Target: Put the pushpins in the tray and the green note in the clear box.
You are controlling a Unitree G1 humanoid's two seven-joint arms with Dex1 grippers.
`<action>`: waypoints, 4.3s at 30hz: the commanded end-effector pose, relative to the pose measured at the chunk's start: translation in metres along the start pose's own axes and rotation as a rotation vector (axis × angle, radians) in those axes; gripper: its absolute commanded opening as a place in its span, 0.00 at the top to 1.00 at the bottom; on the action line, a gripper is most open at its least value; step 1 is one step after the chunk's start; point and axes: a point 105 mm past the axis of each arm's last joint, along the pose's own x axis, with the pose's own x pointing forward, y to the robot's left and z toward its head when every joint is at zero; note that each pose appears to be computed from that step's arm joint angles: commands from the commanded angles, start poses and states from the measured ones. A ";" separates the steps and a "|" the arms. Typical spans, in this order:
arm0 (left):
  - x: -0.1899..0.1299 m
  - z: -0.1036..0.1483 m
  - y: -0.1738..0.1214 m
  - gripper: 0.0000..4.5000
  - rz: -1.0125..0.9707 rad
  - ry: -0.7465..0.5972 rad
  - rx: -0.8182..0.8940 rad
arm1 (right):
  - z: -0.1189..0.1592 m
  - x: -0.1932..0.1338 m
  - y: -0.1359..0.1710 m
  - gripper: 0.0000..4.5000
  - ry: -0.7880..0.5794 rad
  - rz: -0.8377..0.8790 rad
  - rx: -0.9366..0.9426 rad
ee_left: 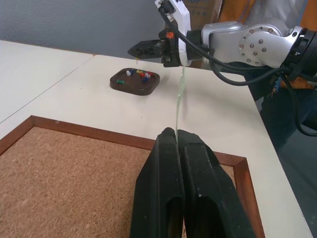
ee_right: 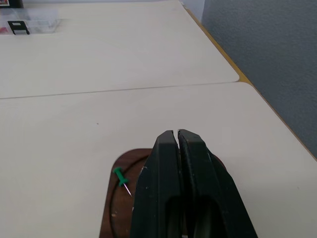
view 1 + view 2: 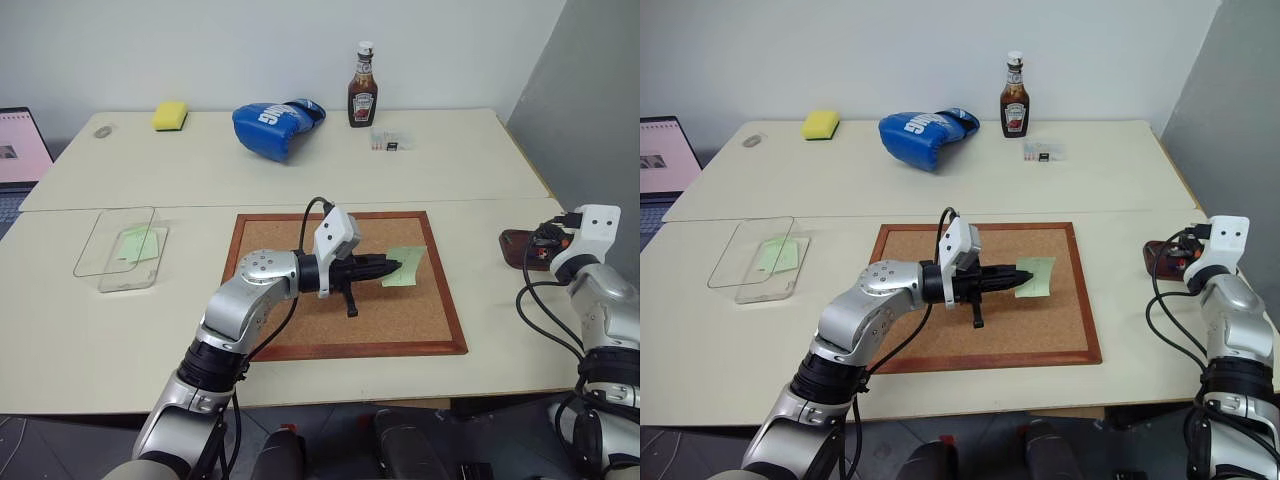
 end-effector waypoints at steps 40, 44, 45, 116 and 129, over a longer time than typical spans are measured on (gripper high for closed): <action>-0.007 0.013 0.000 1.00 -0.022 -0.013 0.056 | 0.007 0.004 0.015 0.15 -0.117 0.028 -0.045; -0.007 0.013 0.001 1.00 -0.022 -0.012 0.057 | 0.015 0.000 0.026 0.01 -0.150 0.077 -0.071; -0.007 0.013 0.001 1.00 -0.022 -0.011 0.058 | 0.018 -0.001 0.028 0.01 -0.157 0.091 -0.078; -0.325 -0.019 0.136 0.48 2.036 -0.105 -0.192 | 0.116 -0.157 0.251 0.00 -0.358 1.333 -0.228; -0.217 0.038 0.138 0.00 1.577 -0.140 0.169 | 0.109 -0.120 0.233 0.00 -0.318 0.991 -0.181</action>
